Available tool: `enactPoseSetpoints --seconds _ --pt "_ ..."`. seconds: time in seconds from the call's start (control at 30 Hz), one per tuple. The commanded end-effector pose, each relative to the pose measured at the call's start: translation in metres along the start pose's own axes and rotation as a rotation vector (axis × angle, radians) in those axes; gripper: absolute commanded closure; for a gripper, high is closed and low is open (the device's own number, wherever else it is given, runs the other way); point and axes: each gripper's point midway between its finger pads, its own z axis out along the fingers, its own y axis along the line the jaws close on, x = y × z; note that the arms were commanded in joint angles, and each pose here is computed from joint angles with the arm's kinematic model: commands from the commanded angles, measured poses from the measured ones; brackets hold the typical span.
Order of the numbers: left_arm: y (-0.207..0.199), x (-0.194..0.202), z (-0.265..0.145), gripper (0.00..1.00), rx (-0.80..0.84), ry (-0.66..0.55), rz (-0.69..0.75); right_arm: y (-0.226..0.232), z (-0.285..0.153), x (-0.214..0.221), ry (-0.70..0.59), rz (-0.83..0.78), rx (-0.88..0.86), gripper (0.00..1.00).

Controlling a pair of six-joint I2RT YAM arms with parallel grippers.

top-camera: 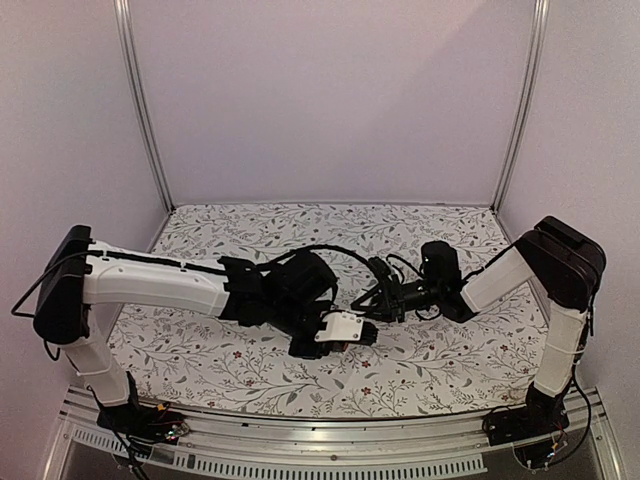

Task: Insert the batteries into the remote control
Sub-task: Press the battery in the battery compartment.

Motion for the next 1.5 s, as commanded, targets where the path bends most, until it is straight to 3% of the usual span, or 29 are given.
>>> enactPoseSetpoints --seconds 0.0,0.47,0.57,0.7,0.8,1.0,1.13,1.2,1.33,1.47 --pt "-0.003 0.010 0.015 0.87 0.011 0.079 -0.032 0.016 0.004 -0.002 0.012 -0.041 -0.040 1.00" --pt "0.003 0.026 0.029 0.87 0.004 0.194 -0.080 0.020 0.003 -0.004 0.004 -0.054 -0.041 1.00" --pt "0.015 0.015 0.016 0.81 -0.051 0.123 -0.114 0.018 0.000 -0.007 -0.008 -0.057 -0.036 1.00" --pt "0.043 -0.012 -0.023 0.72 -0.167 -0.058 -0.194 0.019 -0.012 -0.019 -0.056 -0.068 -0.024 1.00" --pt "0.065 -0.023 -0.055 0.61 -0.256 -0.177 -0.277 0.021 -0.023 -0.028 -0.092 -0.084 -0.005 1.00" --pt "0.104 -0.013 -0.098 0.17 -0.388 -0.361 -0.588 0.029 -0.041 -0.039 -0.155 -0.134 0.054 1.00" --pt "0.109 -0.015 -0.092 0.02 -0.302 -0.414 -0.764 0.034 -0.049 -0.039 -0.171 -0.195 0.119 1.00" --pt "0.107 -0.022 -0.082 0.02 -0.230 -0.416 -0.789 0.042 -0.053 -0.040 -0.178 -0.241 0.137 1.00" --pt "0.097 -0.030 -0.059 0.13 -0.102 -0.396 -0.808 0.054 -0.058 -0.040 -0.183 -0.293 0.152 1.00" --pt "0.093 -0.032 -0.046 0.19 -0.049 -0.396 -0.833 0.062 -0.060 -0.038 -0.181 -0.318 0.149 1.00"
